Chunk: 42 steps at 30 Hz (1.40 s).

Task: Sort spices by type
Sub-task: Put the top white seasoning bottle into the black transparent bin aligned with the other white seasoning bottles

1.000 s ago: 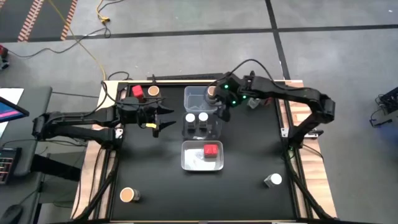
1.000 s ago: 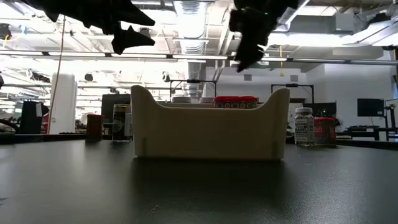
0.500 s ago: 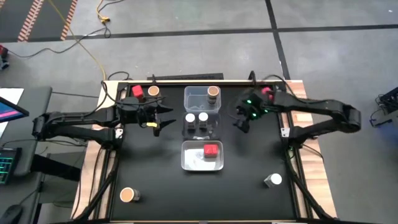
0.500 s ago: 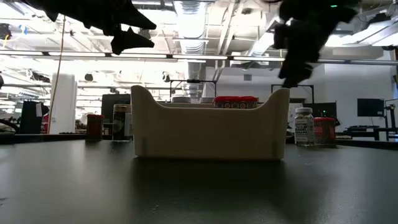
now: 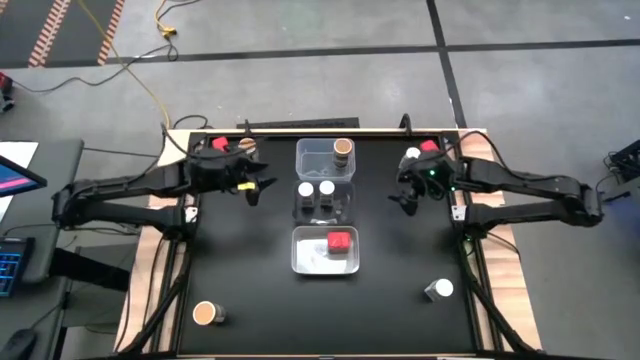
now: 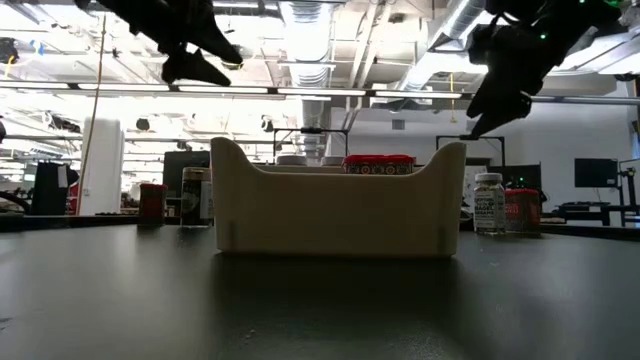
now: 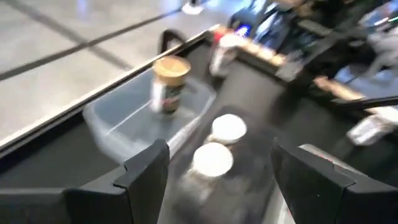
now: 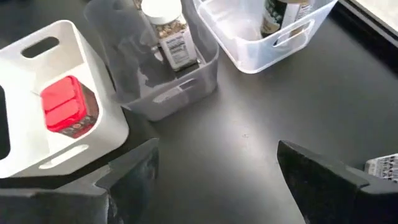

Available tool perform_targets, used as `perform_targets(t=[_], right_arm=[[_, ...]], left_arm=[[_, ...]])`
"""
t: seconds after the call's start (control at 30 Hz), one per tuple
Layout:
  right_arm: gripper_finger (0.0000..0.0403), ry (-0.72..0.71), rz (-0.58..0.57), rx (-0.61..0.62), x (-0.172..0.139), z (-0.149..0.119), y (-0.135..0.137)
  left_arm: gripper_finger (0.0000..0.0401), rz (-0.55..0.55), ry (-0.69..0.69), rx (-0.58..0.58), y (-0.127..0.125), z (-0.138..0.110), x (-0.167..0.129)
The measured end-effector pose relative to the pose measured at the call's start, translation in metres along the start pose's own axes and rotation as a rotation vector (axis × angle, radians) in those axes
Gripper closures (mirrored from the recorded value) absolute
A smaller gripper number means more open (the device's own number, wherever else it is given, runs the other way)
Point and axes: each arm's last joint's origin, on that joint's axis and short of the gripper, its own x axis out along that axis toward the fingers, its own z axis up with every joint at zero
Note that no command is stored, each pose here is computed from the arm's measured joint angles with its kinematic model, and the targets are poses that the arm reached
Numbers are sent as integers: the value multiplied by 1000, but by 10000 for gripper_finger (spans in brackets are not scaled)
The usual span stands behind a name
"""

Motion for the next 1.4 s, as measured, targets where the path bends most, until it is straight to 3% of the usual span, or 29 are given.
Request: perform_targets(t=[0.13, 0.33, 0.47, 0.97, 1.23, 1.4], right_arm=[[51, 25, -10, 12, 8, 1, -1], [51, 68, -23, 63, 21, 2, 0], [51, 93, -27, 74, 28, 1, 0], [51, 100, -33, 69, 30, 2, -1], [51, 42, -69, 130, 30, 9, -12], [51, -12, -105, 181, 30, 15, -24]], left_arm=[[136, 86, 71, 41, 6, 20, -5], [136, 197, 164, 9, 19, 56, -6], [136, 231, 187, -27, 22, 68, -2], [130, 259, 242, -20, 25, 63, 18], [63, 257, 249, 22, 25, 63, 18], [50, 258, 244, -13, 25, 63, 18]])
